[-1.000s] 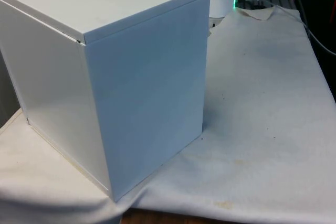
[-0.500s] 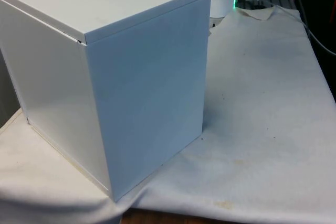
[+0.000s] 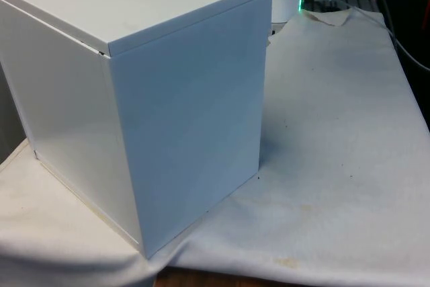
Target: Open the drawer, then close it.
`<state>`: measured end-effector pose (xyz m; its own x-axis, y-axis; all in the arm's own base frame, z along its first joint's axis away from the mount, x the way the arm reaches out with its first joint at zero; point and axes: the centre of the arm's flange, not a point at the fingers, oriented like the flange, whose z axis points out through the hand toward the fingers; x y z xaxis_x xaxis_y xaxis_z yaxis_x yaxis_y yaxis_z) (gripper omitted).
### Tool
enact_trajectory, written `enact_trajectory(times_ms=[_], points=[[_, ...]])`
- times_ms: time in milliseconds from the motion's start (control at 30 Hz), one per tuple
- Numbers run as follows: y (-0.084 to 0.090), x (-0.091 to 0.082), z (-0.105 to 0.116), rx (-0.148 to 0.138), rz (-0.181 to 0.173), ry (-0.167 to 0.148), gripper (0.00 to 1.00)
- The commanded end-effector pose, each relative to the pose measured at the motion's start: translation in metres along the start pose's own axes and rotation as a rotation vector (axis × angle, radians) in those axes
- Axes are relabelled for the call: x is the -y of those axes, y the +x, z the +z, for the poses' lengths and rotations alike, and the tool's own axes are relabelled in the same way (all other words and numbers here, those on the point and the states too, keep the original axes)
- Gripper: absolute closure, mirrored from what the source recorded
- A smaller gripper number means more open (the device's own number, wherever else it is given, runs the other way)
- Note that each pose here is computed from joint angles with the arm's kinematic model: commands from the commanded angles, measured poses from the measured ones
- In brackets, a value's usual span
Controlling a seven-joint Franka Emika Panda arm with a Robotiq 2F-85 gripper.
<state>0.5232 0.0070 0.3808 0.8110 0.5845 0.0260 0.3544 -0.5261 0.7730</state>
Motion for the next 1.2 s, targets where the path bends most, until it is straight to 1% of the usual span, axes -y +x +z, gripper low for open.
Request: enact_trajectory(times_ms=[0, 167, 200, 233, 300, 500, 533, 567, 733, 800, 833, 867, 900, 1100, 1133, 1167], points=[[-0.002, 0.004, -0.006, -0.008, 0.007, -0.001, 0.97], [-0.005, 0.01, -0.013, -0.011, 0.006, 0.0, 0.97], [-0.004, 0.007, -0.009, -0.001, -0.001, 0.003, 0.97], [-0.005, 0.011, -0.014, -0.01, 0.004, 0.0, 0.97], [-0.007, 0.015, -0.018, -0.013, 0.003, 0.0, 0.97], [-0.013, 0.023, -0.027, -0.015, 0.001, -0.002, 0.97], [-0.012, 0.022, -0.024, -0.009, -0.005, -0.001, 0.97], [-0.013, 0.025, -0.029, -0.016, 0.0, -0.003, 0.97], [-0.017, 0.031, -0.036, -0.019, -0.001, 0.0, 0.97], [-0.018, 0.033, -0.038, -0.018, -0.002, -0.001, 0.97], [-0.017, 0.032, -0.035, -0.01, -0.007, 0.005, 0.97], [-0.018, 0.033, -0.037, -0.011, -0.007, 0.005, 0.97], [-0.02, 0.036, -0.042, -0.02, -0.003, 0.001, 0.97], [-0.024, 0.045, -0.051, -0.021, -0.005, 0.004, 0.97], [-0.023, 0.043, -0.048, -0.013, -0.009, 0.009, 0.97], [-0.025, 0.046, -0.052, -0.021, -0.005, 0.004, 0.97]])
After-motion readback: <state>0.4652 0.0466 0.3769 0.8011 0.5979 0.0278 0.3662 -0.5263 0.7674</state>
